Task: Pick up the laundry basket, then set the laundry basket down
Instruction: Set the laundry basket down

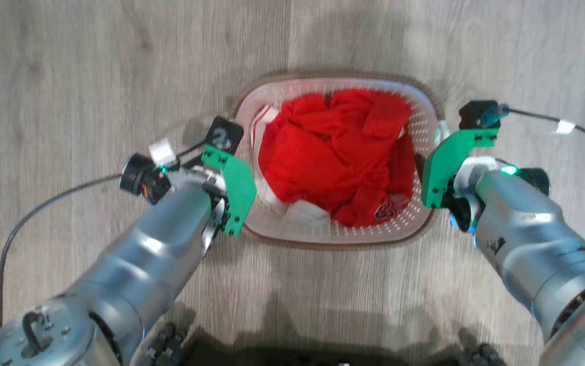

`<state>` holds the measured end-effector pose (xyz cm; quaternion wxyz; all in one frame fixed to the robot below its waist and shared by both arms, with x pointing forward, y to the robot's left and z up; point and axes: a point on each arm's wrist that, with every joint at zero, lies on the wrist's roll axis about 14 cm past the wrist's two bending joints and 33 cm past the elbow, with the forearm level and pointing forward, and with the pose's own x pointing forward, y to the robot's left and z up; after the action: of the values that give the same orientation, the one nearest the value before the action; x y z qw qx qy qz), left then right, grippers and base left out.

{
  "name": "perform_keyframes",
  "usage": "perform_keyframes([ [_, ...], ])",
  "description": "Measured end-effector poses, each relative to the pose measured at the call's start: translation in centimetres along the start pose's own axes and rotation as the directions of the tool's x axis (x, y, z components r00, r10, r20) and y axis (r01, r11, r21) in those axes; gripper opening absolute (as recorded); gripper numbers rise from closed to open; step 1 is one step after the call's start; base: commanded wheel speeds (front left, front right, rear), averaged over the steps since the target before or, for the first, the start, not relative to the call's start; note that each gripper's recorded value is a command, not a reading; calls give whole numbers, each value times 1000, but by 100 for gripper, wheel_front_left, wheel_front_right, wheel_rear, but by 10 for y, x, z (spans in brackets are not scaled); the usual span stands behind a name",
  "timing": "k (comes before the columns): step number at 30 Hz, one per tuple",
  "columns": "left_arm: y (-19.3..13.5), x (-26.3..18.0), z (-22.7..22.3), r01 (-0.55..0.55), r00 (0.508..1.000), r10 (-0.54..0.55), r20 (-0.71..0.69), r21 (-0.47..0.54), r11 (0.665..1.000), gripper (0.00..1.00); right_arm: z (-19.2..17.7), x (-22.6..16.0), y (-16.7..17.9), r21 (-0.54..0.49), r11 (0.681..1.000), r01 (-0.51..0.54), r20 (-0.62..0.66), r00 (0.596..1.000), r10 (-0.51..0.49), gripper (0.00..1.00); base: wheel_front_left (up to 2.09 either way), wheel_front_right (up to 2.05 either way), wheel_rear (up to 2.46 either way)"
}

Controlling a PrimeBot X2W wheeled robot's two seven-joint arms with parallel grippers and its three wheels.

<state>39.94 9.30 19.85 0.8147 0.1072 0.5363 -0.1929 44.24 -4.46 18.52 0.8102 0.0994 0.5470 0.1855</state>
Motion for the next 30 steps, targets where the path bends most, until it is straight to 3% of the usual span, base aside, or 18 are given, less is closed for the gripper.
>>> perform_keyframes([
  [7,-3,-39,27,-25,982,25,186,-5,1000,100,37,-45,21,-22,1000,-7,166,986,10,100,0,0,0],
  [13,0,-80,69,-63,912,66,404,-21,998,100,82,-90,51,-43,998,-55,393,917,67,100,0,0,0],
  [19,6,-141,125,-114,777,142,613,-85,990,100,142,-162,77,-64,993,-97,642,758,116,100,0,0,0],
  [22,5,-193,170,-136,632,161,758,-96,986,100,183,-214,90,-100,987,-122,762,628,155,100,0,0,0],
  [25,6,-236,187,-154,503,178,846,-115,981,100,214,-273,96,-158,982,-98,861,474,186,100,0,0,0],
  [27,3,-254,183,-153,446,188,875,-132,979,100,217,-303,98,-185,980,-72,902,385,198,100,0,0,0],
  [30,-6,-281,176,-124,361,193,913,-158,980,100,199,-328,94,-180,983,-36,937,299,182,100,0,0,0],
])
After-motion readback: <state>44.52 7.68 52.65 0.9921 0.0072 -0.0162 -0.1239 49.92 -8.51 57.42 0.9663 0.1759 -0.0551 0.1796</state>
